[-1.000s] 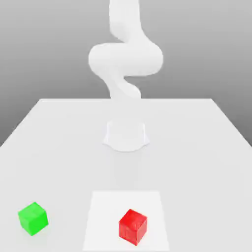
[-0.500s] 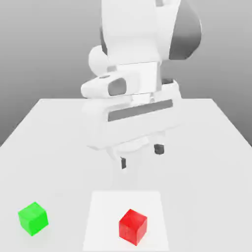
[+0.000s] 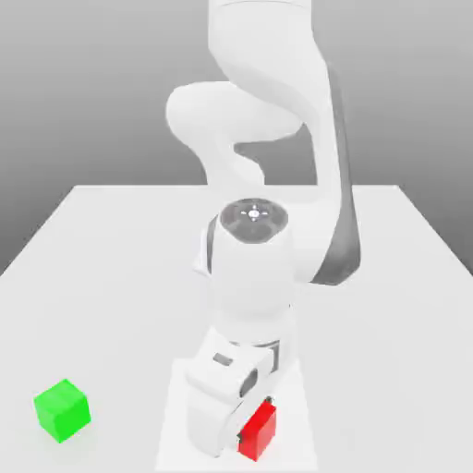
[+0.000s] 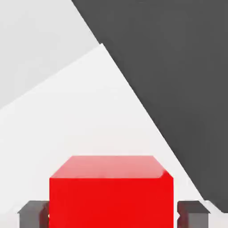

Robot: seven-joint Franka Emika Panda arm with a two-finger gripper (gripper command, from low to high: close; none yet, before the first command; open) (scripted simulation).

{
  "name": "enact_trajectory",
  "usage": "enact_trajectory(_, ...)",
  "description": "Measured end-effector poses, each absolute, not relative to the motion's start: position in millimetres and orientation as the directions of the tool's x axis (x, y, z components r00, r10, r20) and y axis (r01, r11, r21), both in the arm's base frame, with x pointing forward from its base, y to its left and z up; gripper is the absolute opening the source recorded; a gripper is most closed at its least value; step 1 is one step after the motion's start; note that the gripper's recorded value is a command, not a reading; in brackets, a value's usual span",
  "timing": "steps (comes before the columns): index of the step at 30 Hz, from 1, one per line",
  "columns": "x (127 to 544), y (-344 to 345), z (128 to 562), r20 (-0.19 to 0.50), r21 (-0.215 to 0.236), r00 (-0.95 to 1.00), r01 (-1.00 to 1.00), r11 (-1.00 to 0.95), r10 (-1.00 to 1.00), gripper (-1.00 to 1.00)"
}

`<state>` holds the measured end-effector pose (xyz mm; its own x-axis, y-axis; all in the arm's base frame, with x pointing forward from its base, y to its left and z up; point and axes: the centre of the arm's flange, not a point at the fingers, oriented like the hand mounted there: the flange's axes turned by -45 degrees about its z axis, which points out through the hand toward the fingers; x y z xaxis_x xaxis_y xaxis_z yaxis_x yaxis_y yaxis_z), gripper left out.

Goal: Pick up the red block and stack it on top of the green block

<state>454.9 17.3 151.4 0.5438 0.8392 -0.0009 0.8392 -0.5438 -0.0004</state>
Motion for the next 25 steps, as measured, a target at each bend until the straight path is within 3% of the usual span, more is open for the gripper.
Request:
enact_trajectory(3,455,17,149,-0.001,-0.001,0.543,0.840,-0.543,0.840,-1.00)
enact_trajectory(8,455,16,201,-0.001,-0.001,0.545,0.838,-0.545,0.838,-1.00)
enact_trajectory(16,436,-173,236,-0.003,-0.001,0.896,0.444,-0.896,0.444,-1.00)
enact_trajectory(21,417,-236,193,0.001,-0.001,0.961,0.278,-0.961,0.278,-1.00)
enact_trajectory(22,416,-237,185,0.000,-0.001,0.962,0.273,-0.962,0.273,1.00)
enact_trajectory(25,416,-237,185,0.000,-0.001,0.962,0.273,-0.962,0.273,1.00)
